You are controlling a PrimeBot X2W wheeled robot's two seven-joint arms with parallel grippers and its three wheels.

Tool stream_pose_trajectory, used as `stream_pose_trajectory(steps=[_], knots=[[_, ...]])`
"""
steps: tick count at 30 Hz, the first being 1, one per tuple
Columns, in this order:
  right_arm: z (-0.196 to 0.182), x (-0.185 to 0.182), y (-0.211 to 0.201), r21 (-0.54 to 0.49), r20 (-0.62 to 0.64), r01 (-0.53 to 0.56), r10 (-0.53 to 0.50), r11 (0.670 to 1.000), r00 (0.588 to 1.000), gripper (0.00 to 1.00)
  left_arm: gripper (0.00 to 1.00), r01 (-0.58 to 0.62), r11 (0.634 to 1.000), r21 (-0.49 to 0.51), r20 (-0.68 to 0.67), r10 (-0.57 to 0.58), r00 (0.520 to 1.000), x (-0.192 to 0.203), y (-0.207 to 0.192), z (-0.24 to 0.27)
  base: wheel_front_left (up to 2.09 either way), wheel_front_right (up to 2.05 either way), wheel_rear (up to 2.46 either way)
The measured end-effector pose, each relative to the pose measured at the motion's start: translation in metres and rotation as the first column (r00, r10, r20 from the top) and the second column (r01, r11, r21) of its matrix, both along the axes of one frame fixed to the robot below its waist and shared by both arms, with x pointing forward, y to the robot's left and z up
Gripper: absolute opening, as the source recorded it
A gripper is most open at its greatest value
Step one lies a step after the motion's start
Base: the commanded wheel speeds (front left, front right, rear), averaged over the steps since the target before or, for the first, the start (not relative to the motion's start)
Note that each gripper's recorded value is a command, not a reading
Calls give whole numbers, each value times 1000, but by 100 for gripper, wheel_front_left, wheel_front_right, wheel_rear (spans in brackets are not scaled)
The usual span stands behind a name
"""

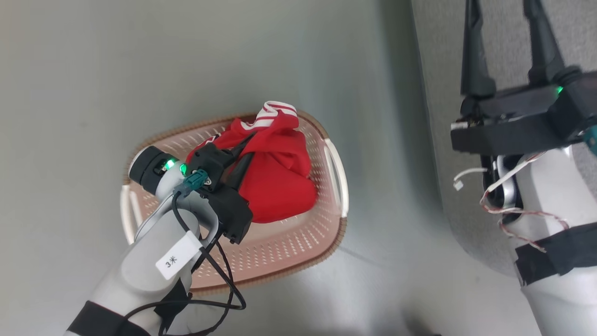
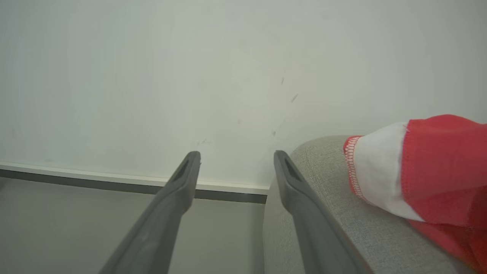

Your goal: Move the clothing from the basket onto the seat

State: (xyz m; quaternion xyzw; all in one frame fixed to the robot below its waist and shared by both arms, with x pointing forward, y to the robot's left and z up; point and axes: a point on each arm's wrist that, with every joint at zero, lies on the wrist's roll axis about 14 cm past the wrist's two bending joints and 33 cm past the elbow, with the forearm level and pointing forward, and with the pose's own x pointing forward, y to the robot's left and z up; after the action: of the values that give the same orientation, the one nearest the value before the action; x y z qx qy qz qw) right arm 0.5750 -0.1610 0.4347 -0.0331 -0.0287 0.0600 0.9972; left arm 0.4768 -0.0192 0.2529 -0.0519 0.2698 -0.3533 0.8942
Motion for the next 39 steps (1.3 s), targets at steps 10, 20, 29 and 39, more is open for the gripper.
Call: stream_pose_trajectory(steps=[10,20,29,39], knots=[[12,-24,16,43,-29,-21,23,999,999,100,0,-78,996,-33,174,83,981,31,23,78,0,0,0],[29,-52,32,72,-41,-52,55,996,998,100,0,-116,988,-98,352,143,925,48,39,168,0,0,0],[49,-75,39,73,-29,-82,84,994,996,100,0,-111,984,-140,484,166,859,46,44,242,0,0,0],[67,-105,76,72,-21,-209,211,975,977,100,0,-107,981,-161,583,182,792,28,51,304,0,0,0]])
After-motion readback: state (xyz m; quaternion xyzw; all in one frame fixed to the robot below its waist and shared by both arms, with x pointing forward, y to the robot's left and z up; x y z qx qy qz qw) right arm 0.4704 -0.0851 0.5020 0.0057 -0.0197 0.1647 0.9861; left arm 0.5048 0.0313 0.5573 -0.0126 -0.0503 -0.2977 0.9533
